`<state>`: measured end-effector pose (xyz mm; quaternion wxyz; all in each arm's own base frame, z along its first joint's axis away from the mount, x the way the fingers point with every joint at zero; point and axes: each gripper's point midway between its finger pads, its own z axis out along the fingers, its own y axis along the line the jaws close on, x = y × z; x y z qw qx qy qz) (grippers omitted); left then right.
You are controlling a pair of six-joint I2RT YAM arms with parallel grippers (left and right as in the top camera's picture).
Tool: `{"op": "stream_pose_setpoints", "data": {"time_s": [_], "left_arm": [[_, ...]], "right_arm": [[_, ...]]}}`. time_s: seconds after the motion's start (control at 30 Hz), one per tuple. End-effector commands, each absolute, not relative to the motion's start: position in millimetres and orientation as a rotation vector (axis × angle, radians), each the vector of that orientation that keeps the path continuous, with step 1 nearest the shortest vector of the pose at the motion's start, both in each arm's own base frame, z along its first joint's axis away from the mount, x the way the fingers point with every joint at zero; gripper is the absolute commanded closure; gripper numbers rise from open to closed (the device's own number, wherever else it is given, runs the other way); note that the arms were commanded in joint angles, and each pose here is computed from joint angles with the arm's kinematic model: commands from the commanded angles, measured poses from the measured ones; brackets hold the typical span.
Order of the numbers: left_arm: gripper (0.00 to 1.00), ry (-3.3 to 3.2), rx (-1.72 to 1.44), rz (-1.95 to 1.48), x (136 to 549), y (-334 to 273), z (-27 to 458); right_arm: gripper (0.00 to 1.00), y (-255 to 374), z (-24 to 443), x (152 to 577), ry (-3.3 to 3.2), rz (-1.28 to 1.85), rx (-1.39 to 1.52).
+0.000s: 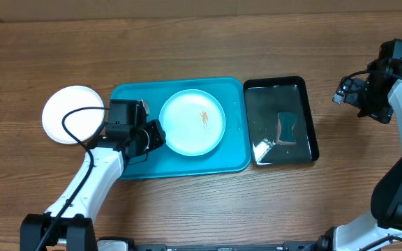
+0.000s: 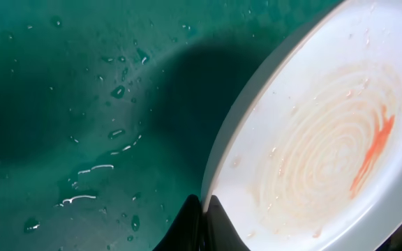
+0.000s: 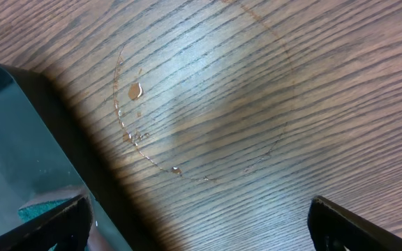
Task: Clean dirty plates on tray and stack at the side
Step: 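Drag the light-blue plate to the tray center with the left gripper, then reach the right gripper into the black water tray to the sponge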
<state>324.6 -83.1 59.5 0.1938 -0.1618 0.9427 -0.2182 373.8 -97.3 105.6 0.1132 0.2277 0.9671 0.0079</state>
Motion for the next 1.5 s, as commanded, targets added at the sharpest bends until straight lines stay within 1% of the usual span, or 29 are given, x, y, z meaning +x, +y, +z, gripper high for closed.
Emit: {"op": "stream_pose_setpoints", "data": {"time_s": [0.0, 0.5, 0.6, 0.9, 1.03, 1.17, 1.3, 1.47], "left_arm": [[0.96, 2.635, -0.490, -0.506, 328.0, -73.1, 54.6], [0.96, 2.641, -0.434, -0.476, 356.9, -76.1, 78.2], [0.96, 2.708, -0.381, -0.453, 363.0, -81.2, 73.2], [0.96, 2.783, -0.367, -0.436, 369.9, -87.6, 54.6], [0.96, 2.800, -0.361, -0.419, 367.2, -86.0, 50.3], [0.96, 2.855, -0.351, -0.403, 361.0, -85.6, 32.0], [0.96, 2.885, -0.346, -0.475, 359.8, -94.7, 19.9], [0.96, 2.884, -0.336, -0.534, 360.7, -101.6, 21.9]], "right_arm": [[0.00, -97.4, 112.6, 378.7, 2.812, 0.030, 0.660], [0.00, -97.4, 112.6, 378.7, 2.812, 0.030, 0.660], [0.00, -97.4, 112.6, 378.7, 2.812, 0.030, 0.660], [0.00, -97.4, 112.6, 378.7, 2.812, 0.030, 0.660], [0.00, -97.4, 112.6, 378.7, 2.812, 0.030, 0.660], [0.00, -97.4, 112.6, 378.7, 2.812, 0.030, 0.660], [0.00, -97.3, 112.6, 378.9, 2.812, 0.030, 0.660], [0.00, -84.6, 118.8, 398.9, 2.742, 0.170, 0.619]]}}
